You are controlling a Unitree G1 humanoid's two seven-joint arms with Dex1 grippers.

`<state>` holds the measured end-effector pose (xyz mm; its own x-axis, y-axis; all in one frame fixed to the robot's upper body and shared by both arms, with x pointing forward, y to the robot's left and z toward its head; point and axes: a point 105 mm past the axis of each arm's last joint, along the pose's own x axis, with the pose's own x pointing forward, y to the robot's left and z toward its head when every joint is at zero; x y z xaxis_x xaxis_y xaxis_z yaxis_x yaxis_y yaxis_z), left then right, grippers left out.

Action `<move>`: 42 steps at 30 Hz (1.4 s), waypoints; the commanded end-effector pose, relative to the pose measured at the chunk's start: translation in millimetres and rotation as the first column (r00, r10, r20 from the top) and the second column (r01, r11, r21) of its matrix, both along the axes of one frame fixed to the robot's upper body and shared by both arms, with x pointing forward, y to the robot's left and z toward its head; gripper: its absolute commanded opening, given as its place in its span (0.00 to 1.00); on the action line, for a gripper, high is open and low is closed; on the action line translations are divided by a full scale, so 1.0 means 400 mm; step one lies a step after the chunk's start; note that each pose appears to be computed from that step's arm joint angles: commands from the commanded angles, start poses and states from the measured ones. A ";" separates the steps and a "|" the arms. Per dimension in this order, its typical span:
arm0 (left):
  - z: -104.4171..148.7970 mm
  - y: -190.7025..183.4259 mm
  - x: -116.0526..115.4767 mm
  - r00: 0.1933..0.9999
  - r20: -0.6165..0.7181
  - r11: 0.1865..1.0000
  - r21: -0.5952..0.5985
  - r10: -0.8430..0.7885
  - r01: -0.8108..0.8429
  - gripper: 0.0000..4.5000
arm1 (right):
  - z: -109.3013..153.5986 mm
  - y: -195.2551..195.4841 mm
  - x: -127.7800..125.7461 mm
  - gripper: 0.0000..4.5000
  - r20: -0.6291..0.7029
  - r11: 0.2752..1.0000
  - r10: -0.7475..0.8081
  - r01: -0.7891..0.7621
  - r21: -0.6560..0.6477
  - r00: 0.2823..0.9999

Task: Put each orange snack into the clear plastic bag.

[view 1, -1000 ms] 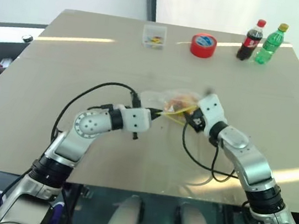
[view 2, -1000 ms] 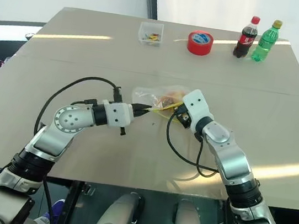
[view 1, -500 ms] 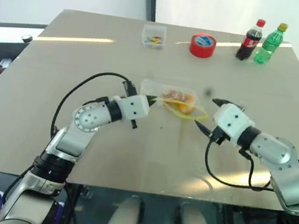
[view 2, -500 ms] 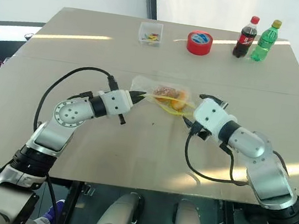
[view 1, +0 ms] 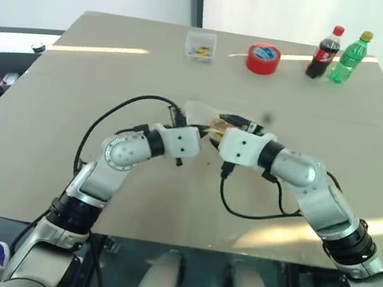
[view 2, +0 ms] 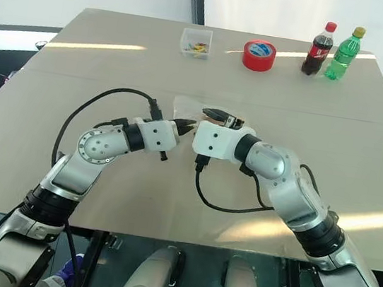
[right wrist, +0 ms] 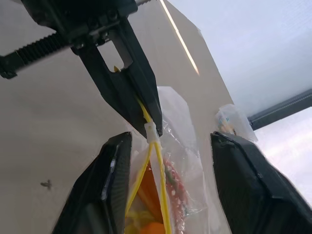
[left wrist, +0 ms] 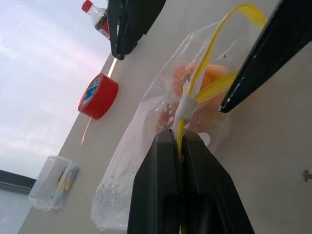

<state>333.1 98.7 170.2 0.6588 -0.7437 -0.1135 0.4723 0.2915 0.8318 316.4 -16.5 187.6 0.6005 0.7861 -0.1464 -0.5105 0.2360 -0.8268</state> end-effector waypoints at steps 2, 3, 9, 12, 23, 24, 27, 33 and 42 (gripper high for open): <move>0.037 -0.010 -0.009 0.999 0.045 1.000 -0.020 -0.001 0.002 0.00 | 0.026 0.018 -0.008 0.38 0.084 0.999 0.046 -0.044 -0.030 0.995; 0.037 -0.011 -0.009 0.999 0.045 1.000 -0.021 0.000 0.001 0.00 | 0.026 0.018 -0.007 0.38 0.089 0.998 0.049 -0.046 -0.035 0.995; 0.039 -0.013 -0.011 0.999 0.044 1.000 -0.026 0.005 -0.004 0.00 | 0.027 0.024 -0.004 0.38 0.109 0.997 0.063 -0.057 -0.056 0.992; 0.038 -0.012 -0.012 0.999 0.043 1.000 -0.026 0.007 -0.006 0.00 | 0.028 0.025 -0.002 0.38 0.121 0.996 0.063 -0.056 -0.064 0.991; 0.037 -0.015 -0.013 0.999 0.039 1.000 -0.030 0.007 -0.006 0.00 | 0.034 0.028 0.003 0.38 0.150 0.996 0.056 -0.045 -0.071 0.987; 0.037 -0.014 -0.013 0.999 0.038 1.000 -0.031 0.008 -0.007 0.00 | 0.034 0.027 0.003 0.38 0.152 0.996 0.054 -0.043 -0.072 0.987; 0.038 -0.013 -0.012 0.999 0.038 0.999 -0.032 0.010 -0.009 0.00 | 0.037 0.026 0.006 0.38 0.158 0.997 0.050 -0.039 -0.071 0.986; 0.036 -0.012 -0.011 0.999 0.033 0.999 -0.038 0.015 -0.014 0.00 | 0.041 0.023 0.004 0.10 0.164 0.997 0.047 -0.036 -0.068 0.985; 0.037 -0.012 -0.010 0.999 0.035 0.999 -0.042 0.017 -0.016 0.00 | 0.041 0.021 0.000 0.10 0.176 0.996 0.046 -0.032 -0.077 0.983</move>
<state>333.7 97.5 171.9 0.6839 -0.7219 -0.1052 0.4725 0.3285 0.8178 322.0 -9.0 184.2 0.5998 0.7829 -0.1655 -0.4212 0.1331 -0.8971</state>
